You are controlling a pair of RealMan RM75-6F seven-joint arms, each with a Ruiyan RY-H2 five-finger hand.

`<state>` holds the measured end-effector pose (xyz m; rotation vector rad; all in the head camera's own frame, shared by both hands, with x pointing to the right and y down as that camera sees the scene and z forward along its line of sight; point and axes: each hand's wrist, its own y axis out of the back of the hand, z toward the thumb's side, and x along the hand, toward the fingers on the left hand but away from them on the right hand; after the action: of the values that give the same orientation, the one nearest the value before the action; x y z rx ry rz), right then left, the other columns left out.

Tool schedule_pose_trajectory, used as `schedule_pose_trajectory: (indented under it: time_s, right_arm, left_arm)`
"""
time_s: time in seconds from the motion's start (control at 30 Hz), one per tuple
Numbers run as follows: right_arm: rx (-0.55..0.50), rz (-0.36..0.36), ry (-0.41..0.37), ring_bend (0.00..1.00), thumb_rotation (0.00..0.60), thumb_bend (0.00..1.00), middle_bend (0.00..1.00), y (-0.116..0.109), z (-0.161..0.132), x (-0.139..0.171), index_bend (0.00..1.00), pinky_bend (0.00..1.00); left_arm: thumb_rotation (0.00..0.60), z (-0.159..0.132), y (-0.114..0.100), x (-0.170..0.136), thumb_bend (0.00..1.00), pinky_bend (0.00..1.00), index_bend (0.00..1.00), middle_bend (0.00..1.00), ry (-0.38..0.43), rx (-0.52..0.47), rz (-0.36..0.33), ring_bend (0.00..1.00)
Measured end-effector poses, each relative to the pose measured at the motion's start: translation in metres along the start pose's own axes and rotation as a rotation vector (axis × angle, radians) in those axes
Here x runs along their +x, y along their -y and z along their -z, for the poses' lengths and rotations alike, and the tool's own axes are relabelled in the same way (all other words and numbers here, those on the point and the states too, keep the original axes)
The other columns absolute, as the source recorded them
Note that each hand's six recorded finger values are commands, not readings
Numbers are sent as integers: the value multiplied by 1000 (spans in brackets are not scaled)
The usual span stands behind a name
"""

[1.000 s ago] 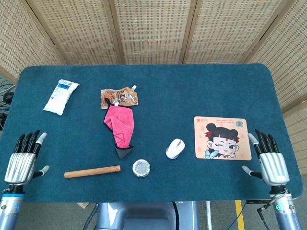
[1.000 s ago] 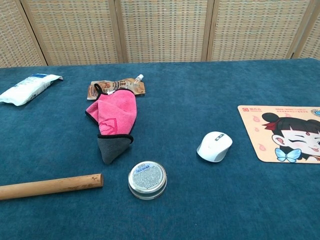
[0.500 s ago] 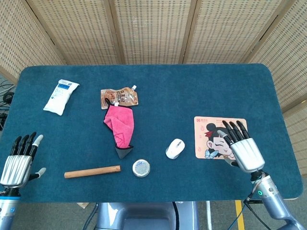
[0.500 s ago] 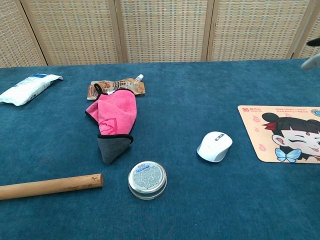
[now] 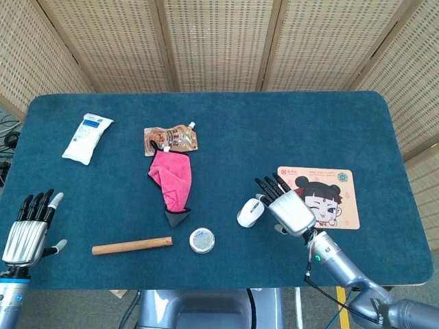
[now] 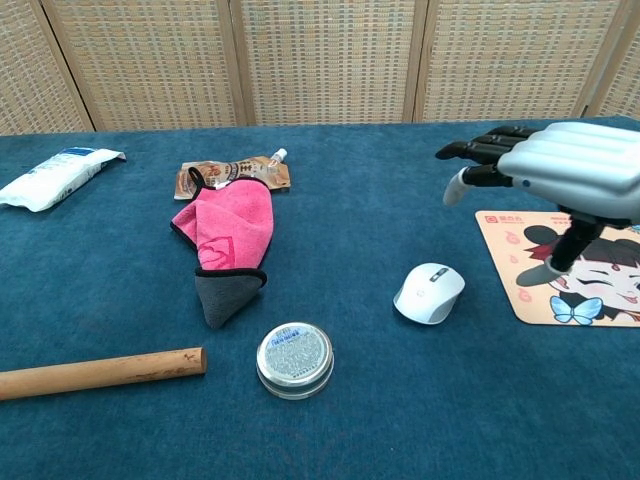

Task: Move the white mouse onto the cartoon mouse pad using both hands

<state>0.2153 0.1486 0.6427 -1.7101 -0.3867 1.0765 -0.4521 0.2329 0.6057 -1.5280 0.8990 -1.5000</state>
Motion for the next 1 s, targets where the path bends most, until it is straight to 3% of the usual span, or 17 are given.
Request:
schedule_pose_trajectory:
  time_s: [0.63,1.0]
  right_arm:
    - [66,-52,-59,0,600,0,16,26,-37,-46,247,0]
    - [80,-78,-53,0,600,0,16,39,-38,-57,258,0]
  left_arm:
    - [600,1,6,1,84,0,52,0,3,-6,23,0]
    - [600,1,7,2,84,0,52,0,4,-5,26,0]
